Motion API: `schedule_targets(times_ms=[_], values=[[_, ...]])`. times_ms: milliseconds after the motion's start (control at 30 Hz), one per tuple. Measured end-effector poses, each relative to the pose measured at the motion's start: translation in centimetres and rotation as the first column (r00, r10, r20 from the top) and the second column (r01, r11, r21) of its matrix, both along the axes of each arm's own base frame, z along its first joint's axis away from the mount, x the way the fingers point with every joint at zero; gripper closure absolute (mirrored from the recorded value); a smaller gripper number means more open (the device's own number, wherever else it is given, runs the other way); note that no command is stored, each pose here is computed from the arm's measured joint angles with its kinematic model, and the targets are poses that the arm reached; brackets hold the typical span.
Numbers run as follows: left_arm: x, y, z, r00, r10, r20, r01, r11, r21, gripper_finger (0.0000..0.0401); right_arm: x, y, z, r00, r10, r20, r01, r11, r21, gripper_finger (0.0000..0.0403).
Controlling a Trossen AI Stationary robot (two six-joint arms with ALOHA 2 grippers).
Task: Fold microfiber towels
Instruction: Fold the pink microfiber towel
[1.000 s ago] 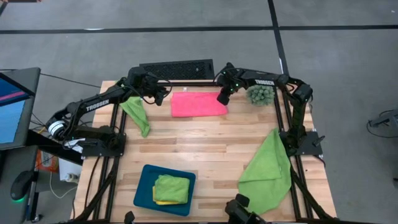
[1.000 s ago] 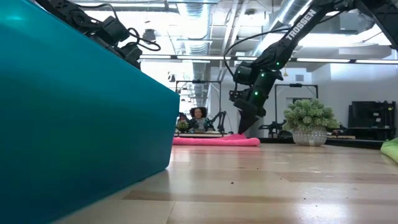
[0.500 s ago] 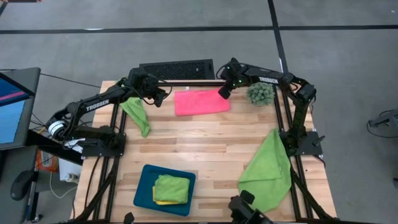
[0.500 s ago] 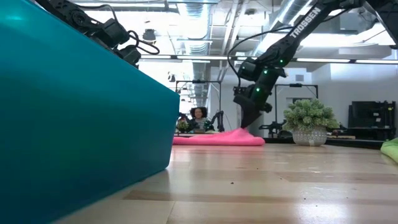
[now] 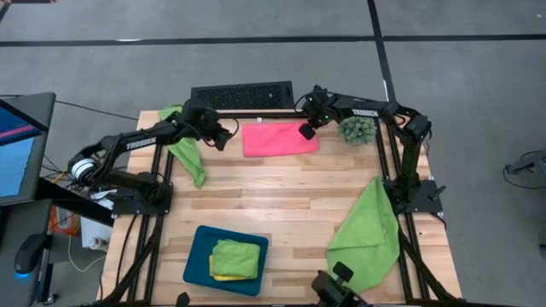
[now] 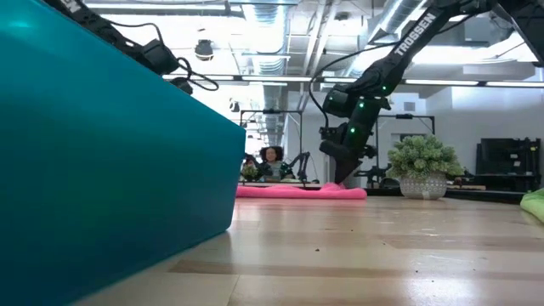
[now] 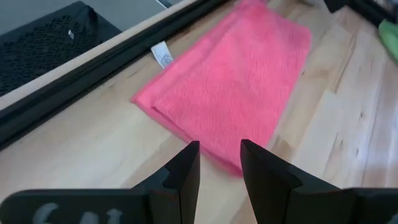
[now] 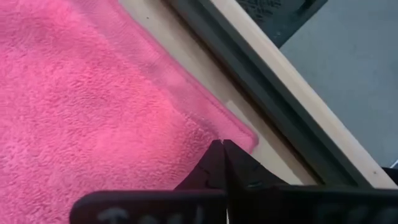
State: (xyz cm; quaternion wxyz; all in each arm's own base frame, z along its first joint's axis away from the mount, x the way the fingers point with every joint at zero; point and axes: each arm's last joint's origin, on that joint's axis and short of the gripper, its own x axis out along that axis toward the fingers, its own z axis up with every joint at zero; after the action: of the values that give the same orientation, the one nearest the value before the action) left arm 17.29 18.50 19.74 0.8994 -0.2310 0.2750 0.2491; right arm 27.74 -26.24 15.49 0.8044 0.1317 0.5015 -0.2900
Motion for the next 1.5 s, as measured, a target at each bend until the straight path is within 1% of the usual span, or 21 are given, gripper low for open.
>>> schedule_targets(times_ms=[100, 233, 300, 367, 467, 533, 600, 700, 767, 833, 967, 1033, 1167, 1233, 1333, 1433, 1500], values=[[0.6, 0.4, -0.4, 0.999, 0.015, 0.028, -0.015, 1.000, -0.011, 0.0294, -0.1, 0.0, 0.0, 1.000, -0.012, 0.002, 0.012, 1.000, 0.004, 0.0387], [1.3, 0.5, -1.0, 0.999, 0.008, 0.046, -0.007, 1.000, -0.022, 0.0294, -0.1, -0.1, 0.0, 1.000, -0.023, -0.005, 0.023, 1.000, -0.005, 0.0354], [1.8, 0.4, -1.1, 0.998, -0.021, 0.066, 0.022, 1.000, -0.017, 0.0294, -0.3, -0.1, 0.0, 0.999, -0.043, -0.019, 0.043, 0.999, -0.003, 0.0335], [2.6, 0.3, -1.1, 0.994, -0.052, 0.094, 0.052, 0.999, 0.007, 0.0294, -0.5, -0.3, -0.1, 0.998, -0.056, -0.023, 0.056, 0.998, 0.001, 0.0315], [3.8, -0.1, -1.7, 0.991, -0.096, 0.094, 0.094, 0.995, 0.034, 0.0294, -0.8, -0.5, 0.1, 0.997, -0.072, -0.023, 0.073, 0.997, 0.003, 0.0284], [4.4, -0.4, -2.3, 0.990, -0.119, 0.078, 0.117, 0.993, 0.030, 0.0294, -1.1, -0.7, 0.8, 0.996, -0.091, 0.005, 0.091, 0.996, 0.000, 0.0264], [5.0, -0.5, -2.7, 0.988, -0.136, 0.067, 0.135, 0.991, 0.024, 0.0298, -1.2, -0.6, 2.0, 0.994, -0.095, 0.060, 0.095, 0.995, -0.002, 0.0247], [6.0, -0.5, -2.9, 0.986, -0.151, 0.065, 0.149, 0.988, 0.035, 0.0313, -1.3, -0.1, 3.1, 0.990, -0.056, 0.129, 0.048, 0.997, 0.063, 0.0236], [6.4, -0.3, -3.1, 0.988, -0.143, 0.058, 0.140, 0.989, 0.056, 0.0330, -1.0, 0.7, 3.0, 0.989, -0.039, 0.140, 0.024, 0.994, 0.105, 0.0240], [6.8, 0.0, -3.5, 0.991, -0.126, 0.037, 0.123, 0.990, 0.075, 0.0351, -0.8, 2.1, 2.1, 0.994, -0.021, 0.109, 0.005, 0.989, 0.149, 0.0252], [7.2, 0.4, -5.0, 0.993, -0.115, -0.008, 0.115, 0.992, 0.046, 0.0394, -0.2, 4.4, 0.3, 0.996, 0.035, 0.082, -0.049, 0.983, 0.175, 0.0283], [7.3, 0.5, -5.7, 0.994, -0.109, -0.022, 0.109, 0.994, 0.024, 0.0396, -0.1, 5.3, -0.4, 0.997, 0.047, 0.064, -0.058, 0.980, 0.192, 0.0295], [7.3, 0.5, -6.7, 0.994, -0.097, -0.049, 0.097, 0.995, -0.006, 0.0393, -0.5, 6.7, -1.9, 1.000, 0.019, 0.023, -0.024, 0.977, 0.214, 0.0315], [7.3, 0.4, -7.2, 0.992, -0.101, -0.073, 0.100, 0.995, -0.023, 0.0398, -0.6, 7.2, -2.5, 1.000, 0.012, 0.023, -0.017, 0.976, 0.216, 0.0321], [7.3, 0.1, -7.7, 0.987, -0.110, -0.118, 0.106, 0.993, -0.043, 0.0399, -0.7, 7.6, -2.8, 1.000, 0.004, 0.024, -0.009, 0.975, 0.222, 0.0327], [7.3, -0.2, -7.8, 0.984, -0.104, -0.145, 0.099, 0.994, -0.041, 0.0398, -0.5, 8.0, -2.8, 1.000, 0.009, 0.019, -0.013, 0.976, 0.219, 0.0329], [7.2, -0.4, -8.0, 0.980, -0.109, -0.168, 0.099, 0.993, -0.063, 0.0398, -0.4, 8.2, -2.8, 1.000, -0.005, 0.024, 0.000, 0.975, 0.224, 0.0329]])
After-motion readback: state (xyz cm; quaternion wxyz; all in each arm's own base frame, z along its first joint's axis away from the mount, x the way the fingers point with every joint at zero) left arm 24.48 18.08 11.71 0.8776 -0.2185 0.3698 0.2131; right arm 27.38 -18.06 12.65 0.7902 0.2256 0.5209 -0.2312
